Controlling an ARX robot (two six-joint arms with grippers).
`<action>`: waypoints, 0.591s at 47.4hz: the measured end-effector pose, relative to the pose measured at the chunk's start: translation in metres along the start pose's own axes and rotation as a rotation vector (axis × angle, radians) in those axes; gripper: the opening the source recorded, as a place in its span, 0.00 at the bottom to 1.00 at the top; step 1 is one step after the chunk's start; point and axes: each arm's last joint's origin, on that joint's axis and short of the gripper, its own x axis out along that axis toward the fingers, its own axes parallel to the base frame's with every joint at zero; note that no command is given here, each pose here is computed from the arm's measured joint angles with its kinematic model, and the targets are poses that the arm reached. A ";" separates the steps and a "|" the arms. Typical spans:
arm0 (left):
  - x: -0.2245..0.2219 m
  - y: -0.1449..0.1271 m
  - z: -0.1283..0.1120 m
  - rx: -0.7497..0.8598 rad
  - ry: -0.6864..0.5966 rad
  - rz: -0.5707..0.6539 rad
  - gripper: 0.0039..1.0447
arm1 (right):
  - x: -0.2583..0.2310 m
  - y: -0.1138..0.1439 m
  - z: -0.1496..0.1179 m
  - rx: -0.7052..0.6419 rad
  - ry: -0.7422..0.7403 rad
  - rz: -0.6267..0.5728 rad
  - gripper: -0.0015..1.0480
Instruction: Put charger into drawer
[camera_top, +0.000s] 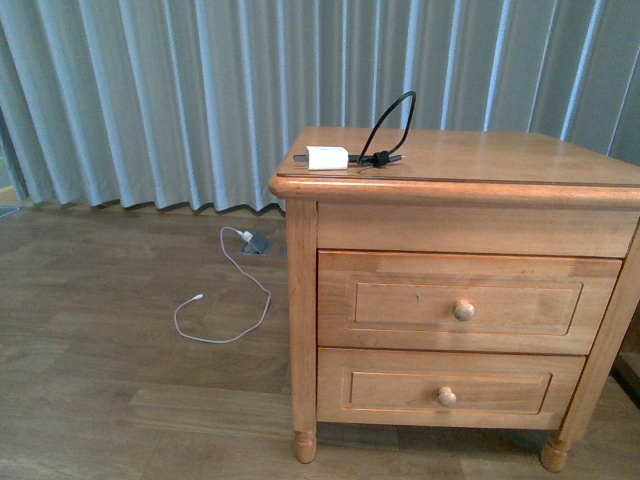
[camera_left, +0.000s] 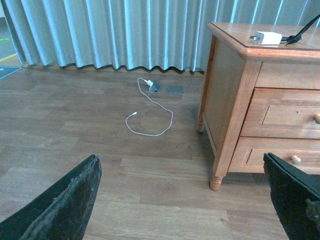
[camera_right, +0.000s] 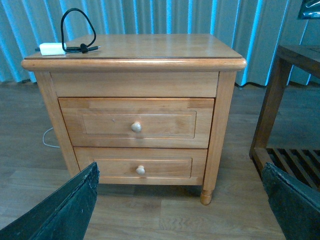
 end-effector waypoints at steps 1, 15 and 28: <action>0.000 0.000 0.000 0.000 0.000 0.000 0.94 | 0.000 0.000 0.000 0.000 0.000 0.000 0.92; 0.000 0.000 0.000 0.000 0.000 0.000 0.94 | 0.000 0.000 0.000 0.000 0.000 0.000 0.92; 0.000 0.000 0.000 0.000 0.000 0.000 0.94 | 0.000 0.000 -0.001 -0.022 0.045 0.045 0.92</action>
